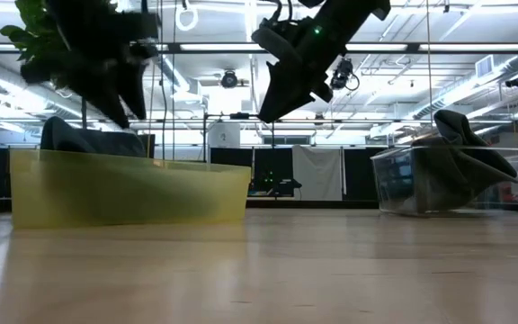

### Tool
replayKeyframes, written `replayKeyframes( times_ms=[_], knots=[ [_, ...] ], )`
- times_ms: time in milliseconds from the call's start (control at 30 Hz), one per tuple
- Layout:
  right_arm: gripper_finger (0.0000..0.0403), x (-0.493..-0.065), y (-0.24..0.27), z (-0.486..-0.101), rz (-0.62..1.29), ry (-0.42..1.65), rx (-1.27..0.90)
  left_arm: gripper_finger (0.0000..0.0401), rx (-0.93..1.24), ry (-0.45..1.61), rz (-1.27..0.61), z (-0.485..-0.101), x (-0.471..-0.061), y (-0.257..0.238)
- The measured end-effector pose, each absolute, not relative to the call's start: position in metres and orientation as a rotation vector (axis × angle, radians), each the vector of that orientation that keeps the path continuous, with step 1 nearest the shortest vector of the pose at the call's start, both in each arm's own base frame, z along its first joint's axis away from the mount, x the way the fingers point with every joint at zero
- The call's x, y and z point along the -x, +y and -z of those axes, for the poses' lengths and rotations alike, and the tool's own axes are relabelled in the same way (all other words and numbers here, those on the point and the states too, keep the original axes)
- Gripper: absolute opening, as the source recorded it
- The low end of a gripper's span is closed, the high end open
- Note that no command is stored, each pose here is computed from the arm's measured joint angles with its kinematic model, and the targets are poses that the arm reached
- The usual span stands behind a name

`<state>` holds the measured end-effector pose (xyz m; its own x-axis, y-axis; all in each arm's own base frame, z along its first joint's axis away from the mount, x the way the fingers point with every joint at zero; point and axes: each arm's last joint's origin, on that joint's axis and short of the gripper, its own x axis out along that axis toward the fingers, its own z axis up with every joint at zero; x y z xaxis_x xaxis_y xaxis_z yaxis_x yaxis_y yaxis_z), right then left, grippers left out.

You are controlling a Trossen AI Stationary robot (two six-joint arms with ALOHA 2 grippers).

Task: Pick & Place hat
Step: Return to Home Position

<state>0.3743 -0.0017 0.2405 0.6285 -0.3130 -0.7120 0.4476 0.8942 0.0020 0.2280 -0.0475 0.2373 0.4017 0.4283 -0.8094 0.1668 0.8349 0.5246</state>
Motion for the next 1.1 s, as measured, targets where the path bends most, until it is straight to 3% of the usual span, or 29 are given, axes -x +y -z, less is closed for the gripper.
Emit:
replayKeyframes(
  times_ms=[233, 467, 600, 733, 900, 967, 1100],
  knots=[
    [0.0107, -0.373, 0.000, -0.262, 0.367, 0.849, -0.111, 0.0181, -0.478, 1.133, -0.250, -0.302, -0.202, -0.041],
    [0.0121, -0.349, 0.003, -0.318, 0.414, 1.022, 0.052, 0.0181, -0.161, 0.868, -0.365, -0.356, -0.139, -0.023],
    [0.0119, -0.330, 0.004, -0.341, 0.514, 0.960, 0.124, 0.0181, -0.082, 0.754, -0.401, -0.355, -0.096, -0.011],
    [0.0113, -0.312, 0.006, -0.347, 0.472, 0.911, 0.153, 0.0181, -0.028, 0.635, -0.446, -0.333, -0.063, 0.000],
    [0.0102, -0.291, 0.013, -0.330, 0.127, 0.854, 0.175, 0.0181, 0.022, 0.501, -0.421, -0.294, -0.048, 0.004],
    [0.0097, -0.281, 0.016, -0.319, -0.012, 0.811, 0.170, 0.0181, 0.032, 0.488, -0.345, -0.295, -0.043, 0.004],
    [0.0086, -0.259, 0.014, -0.301, -0.064, 0.703, 0.126, 0.0181, 0.029, 0.382, -0.358, -0.304, -0.038, 0.006]
  ],
)
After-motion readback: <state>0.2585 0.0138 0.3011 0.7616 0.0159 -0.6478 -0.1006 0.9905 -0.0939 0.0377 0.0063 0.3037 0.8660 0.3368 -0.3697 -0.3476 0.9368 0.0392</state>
